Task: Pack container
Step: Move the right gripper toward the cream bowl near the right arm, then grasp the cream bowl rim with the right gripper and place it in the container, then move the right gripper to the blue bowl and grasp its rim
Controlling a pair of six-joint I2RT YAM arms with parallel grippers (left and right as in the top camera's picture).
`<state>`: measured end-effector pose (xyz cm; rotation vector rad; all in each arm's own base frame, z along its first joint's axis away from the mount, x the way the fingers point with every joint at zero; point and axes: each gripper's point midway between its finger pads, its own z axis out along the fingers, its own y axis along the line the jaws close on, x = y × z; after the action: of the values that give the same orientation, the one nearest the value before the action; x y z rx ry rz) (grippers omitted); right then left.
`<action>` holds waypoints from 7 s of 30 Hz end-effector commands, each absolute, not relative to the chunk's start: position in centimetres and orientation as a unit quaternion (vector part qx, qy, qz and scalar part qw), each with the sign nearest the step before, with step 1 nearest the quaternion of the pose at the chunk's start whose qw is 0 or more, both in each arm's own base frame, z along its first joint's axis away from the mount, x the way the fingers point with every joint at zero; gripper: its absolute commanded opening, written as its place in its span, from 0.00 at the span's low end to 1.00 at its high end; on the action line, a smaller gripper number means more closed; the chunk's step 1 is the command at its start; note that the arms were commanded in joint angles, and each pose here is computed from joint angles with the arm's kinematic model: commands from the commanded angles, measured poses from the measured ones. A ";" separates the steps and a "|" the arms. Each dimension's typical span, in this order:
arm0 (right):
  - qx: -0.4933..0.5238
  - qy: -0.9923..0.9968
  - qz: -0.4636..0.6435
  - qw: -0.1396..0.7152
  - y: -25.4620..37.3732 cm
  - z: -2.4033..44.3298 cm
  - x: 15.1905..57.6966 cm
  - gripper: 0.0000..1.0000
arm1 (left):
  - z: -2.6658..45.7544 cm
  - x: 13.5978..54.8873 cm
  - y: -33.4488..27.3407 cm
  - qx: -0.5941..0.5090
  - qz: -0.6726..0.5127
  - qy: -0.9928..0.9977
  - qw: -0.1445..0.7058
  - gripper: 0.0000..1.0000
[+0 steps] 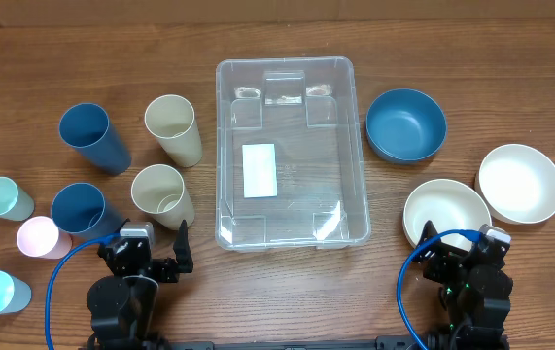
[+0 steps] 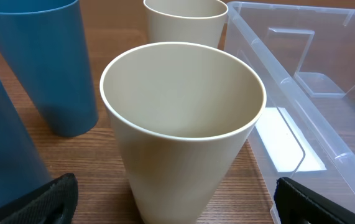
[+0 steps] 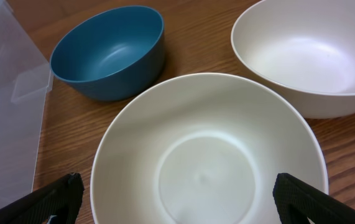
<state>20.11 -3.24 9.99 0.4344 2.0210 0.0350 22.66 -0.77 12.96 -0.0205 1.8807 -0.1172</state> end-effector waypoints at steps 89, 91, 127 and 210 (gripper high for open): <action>0.176 0.882 0.282 0.334 9.2 31.3 31.7 0.04 | 13.1 22.7 -1.1 0.002 -0.053 0.804 0.592 1.00; 0.111 0.924 0.236 0.281 15.3 25.2 35.4 0.04 | 13.0 22.7 -1.1 0.002 -0.053 0.804 0.592 1.00; 0.402 0.904 0.008 0.145 -6.1 28.0 29.6 0.83 | 13.0 22.7 -1.1 0.002 -0.053 0.804 0.592 1.00; 0.082 0.920 0.208 0.321 21.1 13.8 44.1 0.05 | 13.1 22.7 -1.1 0.002 -0.053 0.804 0.592 1.00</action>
<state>43.35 20.90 13.91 0.1878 2.4263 0.5416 22.66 -0.77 12.95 -0.0204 1.8800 -0.1172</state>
